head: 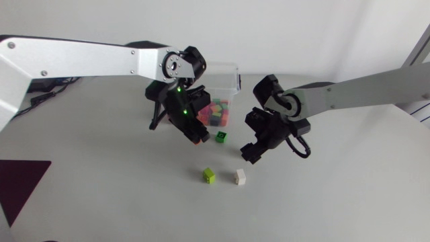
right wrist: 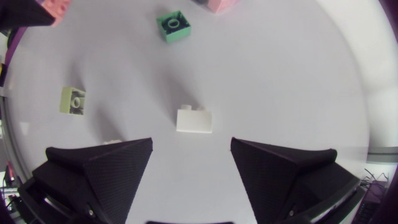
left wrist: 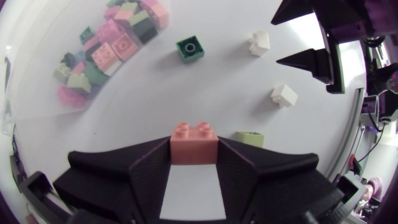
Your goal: Place the duplo bricks in the container
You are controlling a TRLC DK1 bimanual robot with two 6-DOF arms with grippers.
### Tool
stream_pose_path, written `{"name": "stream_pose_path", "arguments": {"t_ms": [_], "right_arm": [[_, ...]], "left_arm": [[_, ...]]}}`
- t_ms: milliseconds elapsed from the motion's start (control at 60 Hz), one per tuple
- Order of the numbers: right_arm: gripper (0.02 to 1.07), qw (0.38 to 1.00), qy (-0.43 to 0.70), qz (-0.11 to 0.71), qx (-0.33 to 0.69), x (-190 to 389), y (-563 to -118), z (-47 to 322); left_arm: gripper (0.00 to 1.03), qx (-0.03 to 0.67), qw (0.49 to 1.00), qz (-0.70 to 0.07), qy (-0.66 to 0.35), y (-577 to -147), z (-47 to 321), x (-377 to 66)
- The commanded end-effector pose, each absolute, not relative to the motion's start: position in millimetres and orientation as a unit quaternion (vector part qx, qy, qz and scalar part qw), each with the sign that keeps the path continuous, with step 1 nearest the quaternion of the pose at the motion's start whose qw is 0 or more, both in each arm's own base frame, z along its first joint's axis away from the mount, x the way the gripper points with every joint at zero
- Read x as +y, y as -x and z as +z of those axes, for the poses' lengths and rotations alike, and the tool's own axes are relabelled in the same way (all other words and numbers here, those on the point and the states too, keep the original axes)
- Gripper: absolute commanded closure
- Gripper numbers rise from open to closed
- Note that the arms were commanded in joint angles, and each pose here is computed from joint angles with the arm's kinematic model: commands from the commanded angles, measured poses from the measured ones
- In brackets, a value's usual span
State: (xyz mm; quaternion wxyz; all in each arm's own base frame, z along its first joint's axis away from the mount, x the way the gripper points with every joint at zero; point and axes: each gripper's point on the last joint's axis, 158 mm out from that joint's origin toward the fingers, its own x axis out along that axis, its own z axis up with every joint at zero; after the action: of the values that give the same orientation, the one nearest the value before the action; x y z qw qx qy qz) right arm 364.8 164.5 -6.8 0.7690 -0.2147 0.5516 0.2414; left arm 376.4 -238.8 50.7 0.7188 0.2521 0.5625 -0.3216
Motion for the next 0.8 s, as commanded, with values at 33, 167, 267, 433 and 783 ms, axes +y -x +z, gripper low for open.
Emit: {"name": "stream_pose_path", "arguments": {"t_ms": [33, 167, 267, 433, 783], "right_arm": [[0.17, 0.764, 0.214, 0.232, 0.563, 167, -373, -21], [0.22, 0.765, 0.219, 0.23, 0.561, 169, -381, -23], [0.22, 0.763, 0.224, 0.23, 0.562, 173, -386, -26], [0.39, 0.756, 0.228, 0.233, 0.568, 179, -390, -33], [0.57, 0.733, 0.246, 0.227, 0.592, 177, -379, -40]], "left_arm": [[0.62, 0.538, 0.741, -0.32, -0.244, -393, 77, -230], [0.62, 0.511, 0.768, -0.311, -0.23, -411, 100, -224], [0.62, 0.489, 0.786, -0.307, -0.22, -424, 117, -222], [0.62, 0.46, 0.809, -0.303, -0.207, -443, 139, -221], [0.62, 0.415, 0.84, -0.293, -0.19, -477, 159, -223]]}}
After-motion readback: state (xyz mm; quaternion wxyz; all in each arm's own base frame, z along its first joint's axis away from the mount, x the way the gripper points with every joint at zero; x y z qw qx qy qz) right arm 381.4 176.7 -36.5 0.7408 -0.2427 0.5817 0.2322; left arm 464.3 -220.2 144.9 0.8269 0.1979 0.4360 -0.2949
